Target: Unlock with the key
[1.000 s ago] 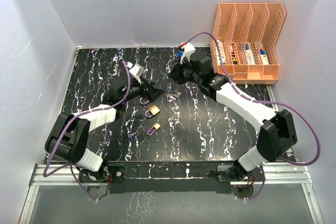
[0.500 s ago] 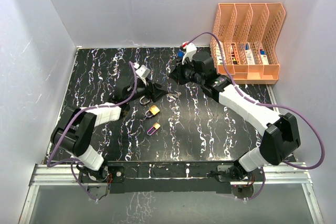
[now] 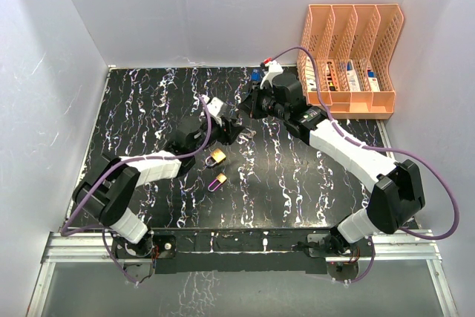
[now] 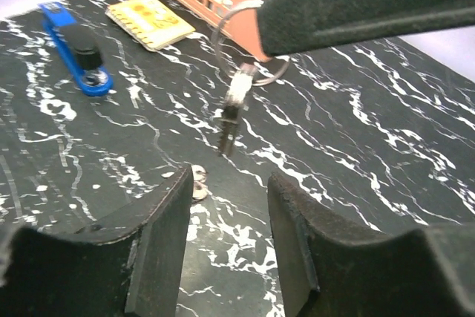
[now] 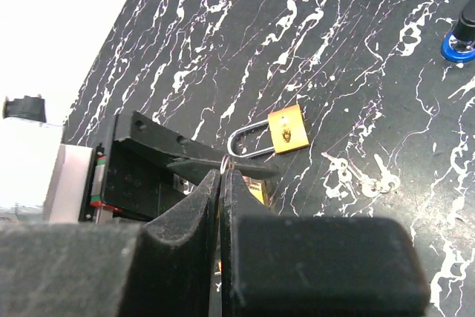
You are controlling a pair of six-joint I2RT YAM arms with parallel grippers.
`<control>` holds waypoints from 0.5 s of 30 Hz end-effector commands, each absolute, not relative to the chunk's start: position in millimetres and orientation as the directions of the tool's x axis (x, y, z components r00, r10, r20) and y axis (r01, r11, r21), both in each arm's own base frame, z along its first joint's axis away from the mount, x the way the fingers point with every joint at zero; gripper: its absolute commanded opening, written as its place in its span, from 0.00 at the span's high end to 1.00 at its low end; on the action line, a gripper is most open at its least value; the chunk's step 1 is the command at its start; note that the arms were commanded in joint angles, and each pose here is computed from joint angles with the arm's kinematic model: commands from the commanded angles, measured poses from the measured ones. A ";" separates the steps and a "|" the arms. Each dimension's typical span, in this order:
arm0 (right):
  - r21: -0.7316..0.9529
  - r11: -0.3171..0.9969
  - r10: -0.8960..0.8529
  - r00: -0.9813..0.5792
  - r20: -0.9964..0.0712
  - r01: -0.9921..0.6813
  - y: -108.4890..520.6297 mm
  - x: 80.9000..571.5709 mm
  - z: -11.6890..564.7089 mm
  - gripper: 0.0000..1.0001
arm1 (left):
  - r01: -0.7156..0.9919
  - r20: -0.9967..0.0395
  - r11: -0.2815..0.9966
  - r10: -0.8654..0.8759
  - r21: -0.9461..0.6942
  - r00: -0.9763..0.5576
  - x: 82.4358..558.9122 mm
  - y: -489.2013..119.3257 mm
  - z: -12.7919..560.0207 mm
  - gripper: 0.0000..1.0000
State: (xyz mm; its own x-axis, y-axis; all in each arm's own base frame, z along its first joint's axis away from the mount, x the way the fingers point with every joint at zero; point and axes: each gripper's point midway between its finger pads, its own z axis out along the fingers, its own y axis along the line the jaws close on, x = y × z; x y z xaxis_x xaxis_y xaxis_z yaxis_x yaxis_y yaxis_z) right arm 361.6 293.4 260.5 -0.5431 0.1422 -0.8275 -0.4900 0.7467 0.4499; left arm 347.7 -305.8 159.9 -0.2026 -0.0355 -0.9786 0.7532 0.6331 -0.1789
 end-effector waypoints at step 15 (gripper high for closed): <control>0.536 0.746 0.259 -0.570 -0.780 -0.395 289.1 365.6 266.6 1.00 | 0.708 -0.990 0.700 -0.141 -0.090 0.013 354.7 -300.9 213.2 0.68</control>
State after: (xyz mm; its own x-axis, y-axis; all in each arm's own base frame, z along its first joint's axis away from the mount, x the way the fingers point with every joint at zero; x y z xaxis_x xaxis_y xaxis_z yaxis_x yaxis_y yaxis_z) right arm 360.4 291.7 253.2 -0.5961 0.2097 -0.7751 -0.4093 0.7511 0.5180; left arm 361.2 -290.8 185.0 -0.0736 -0.1043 -0.9918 0.6775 0.7246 -0.1264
